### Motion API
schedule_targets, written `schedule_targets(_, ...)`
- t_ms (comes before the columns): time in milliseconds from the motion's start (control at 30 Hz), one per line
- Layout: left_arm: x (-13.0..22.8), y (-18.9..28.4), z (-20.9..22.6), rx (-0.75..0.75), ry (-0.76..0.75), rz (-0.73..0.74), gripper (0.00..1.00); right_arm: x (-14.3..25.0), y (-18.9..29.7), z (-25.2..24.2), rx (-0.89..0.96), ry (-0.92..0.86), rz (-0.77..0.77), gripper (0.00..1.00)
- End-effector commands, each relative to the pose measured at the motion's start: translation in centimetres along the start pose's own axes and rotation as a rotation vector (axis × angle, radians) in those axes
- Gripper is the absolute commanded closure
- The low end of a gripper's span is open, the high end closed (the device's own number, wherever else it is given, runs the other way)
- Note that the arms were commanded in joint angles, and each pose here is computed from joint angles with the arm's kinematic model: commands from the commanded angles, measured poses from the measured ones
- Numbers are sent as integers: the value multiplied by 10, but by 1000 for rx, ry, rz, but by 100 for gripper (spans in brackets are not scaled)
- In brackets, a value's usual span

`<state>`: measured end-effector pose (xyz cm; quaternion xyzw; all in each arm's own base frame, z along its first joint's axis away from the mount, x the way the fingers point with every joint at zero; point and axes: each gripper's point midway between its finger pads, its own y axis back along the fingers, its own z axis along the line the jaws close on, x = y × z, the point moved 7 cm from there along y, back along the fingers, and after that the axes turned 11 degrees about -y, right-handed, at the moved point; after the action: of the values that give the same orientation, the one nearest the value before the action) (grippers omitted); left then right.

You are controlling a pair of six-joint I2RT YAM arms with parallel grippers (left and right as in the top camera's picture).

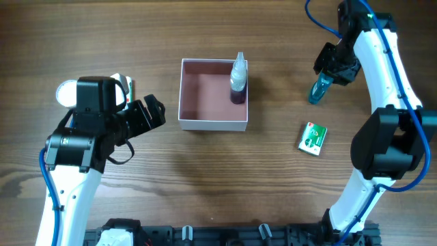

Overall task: Pack container
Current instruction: 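Lower right gripper and grasp the mouthwash bottle cap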

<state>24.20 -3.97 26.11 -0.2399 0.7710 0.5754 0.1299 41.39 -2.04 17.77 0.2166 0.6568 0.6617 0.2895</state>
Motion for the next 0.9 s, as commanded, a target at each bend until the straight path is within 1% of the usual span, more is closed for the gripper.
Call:
schedule_targets(0,-5,5,-3,0,6,-24,0,0,-8,1,7,1,18,56)
schedule_targets(133,-5,5,-3,0,5,-24,0,0,-8,1,7,1,17,58)
schedule_targets(233,-5,5,-3,-1,5,-24,0,0,-8,1,8,1,18,65)
schedule_targets(333,-5,5,-3,-1,5,-24,0,0,-8,1,9,1,20,67)
schedule_targets(400,-5,5,-3,-1,6,-24,0,0,-8,1,9,1,19,75)
schedule_targets(433,-5,5,-3,-1,5,-24,0,0,-8,1,9,1,19,89)
schedule_targets(500,-5,5,-3,-1,5,-24,0,0,-8,1,9,1,19,96)
schedule_targets(633,-5,5,-2,-1,6,-24,0,0,-8,1,8,1,18,96)
schedule_targets(733,-5,5,-3,-1,5,-24,0,-2,-1,3,-9,38,-3,96)
schedule_targets(867,-5,5,-3,-1,5,-24,0,-3,34,6,-59,93,-97,96)
